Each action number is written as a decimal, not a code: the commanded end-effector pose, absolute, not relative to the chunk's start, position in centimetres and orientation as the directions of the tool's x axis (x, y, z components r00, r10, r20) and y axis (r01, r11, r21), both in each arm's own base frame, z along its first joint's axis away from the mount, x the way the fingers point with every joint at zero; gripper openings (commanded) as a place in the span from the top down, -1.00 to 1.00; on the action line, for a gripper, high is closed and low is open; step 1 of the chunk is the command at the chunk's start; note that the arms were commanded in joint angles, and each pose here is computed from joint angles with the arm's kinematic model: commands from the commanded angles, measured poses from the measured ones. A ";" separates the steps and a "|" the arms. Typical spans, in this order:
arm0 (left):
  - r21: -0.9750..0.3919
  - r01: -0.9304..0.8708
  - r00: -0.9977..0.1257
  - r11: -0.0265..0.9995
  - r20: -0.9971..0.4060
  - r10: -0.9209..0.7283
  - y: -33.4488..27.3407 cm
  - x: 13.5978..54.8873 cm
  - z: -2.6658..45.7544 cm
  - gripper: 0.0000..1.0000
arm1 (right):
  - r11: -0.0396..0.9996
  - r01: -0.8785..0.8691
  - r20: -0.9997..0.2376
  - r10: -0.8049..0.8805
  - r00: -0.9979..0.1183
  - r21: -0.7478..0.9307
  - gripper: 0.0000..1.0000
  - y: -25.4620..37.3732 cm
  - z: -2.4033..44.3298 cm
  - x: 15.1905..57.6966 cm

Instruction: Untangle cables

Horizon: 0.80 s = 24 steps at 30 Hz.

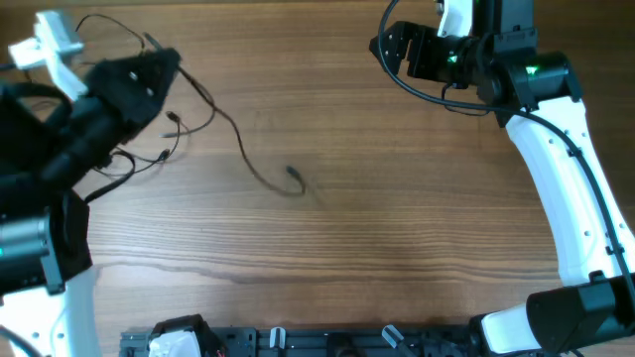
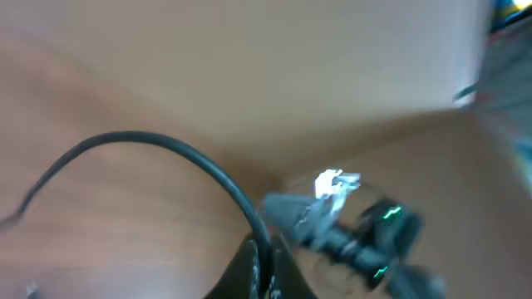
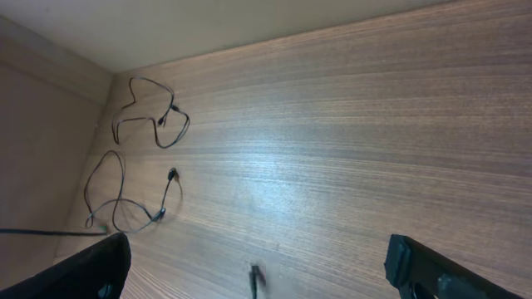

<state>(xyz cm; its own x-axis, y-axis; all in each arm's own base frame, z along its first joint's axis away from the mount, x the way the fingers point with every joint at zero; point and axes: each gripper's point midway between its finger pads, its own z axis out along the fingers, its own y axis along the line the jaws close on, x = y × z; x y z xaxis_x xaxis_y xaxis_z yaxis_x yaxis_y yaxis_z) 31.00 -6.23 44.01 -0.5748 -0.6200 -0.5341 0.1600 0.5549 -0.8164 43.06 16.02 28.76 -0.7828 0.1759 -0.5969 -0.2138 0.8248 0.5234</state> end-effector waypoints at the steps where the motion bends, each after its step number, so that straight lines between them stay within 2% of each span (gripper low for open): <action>1: -0.686 0.226 -0.651 0.692 -0.635 -0.417 -6.5 31.6 39.5 0.92 | 0.831 -0.211 -0.600 0.174 -0.781 0.515 -0.99 16.0 28.6 43.3; 6: -0.637 0.218 -0.739 0.740 -0.603 -0.301 -6.3 32.3 35.0 0.92 | 0.830 -0.215 -0.606 0.175 -0.776 0.515 -1.00 16.0 28.7 43.4; 14: -0.610 0.100 -0.708 0.786 -0.599 -0.375 -2.2 33.3 34.0 0.92 | 0.831 -0.210 -0.598 0.173 -0.783 0.516 -0.99 16.0 28.5 43.3; 19: -0.436 0.345 -0.703 0.831 -0.707 -0.078 -4.6 31.9 32.9 0.92 | 0.829 -0.213 -0.604 0.178 -0.777 0.517 -0.99 16.0 28.7 43.4; 24: -0.414 0.574 -0.689 0.706 -0.710 0.144 -9.4 29.7 31.4 0.92 | 0.829 -0.212 -0.603 0.178 -0.778 0.518 -1.00 16.0 28.7 43.4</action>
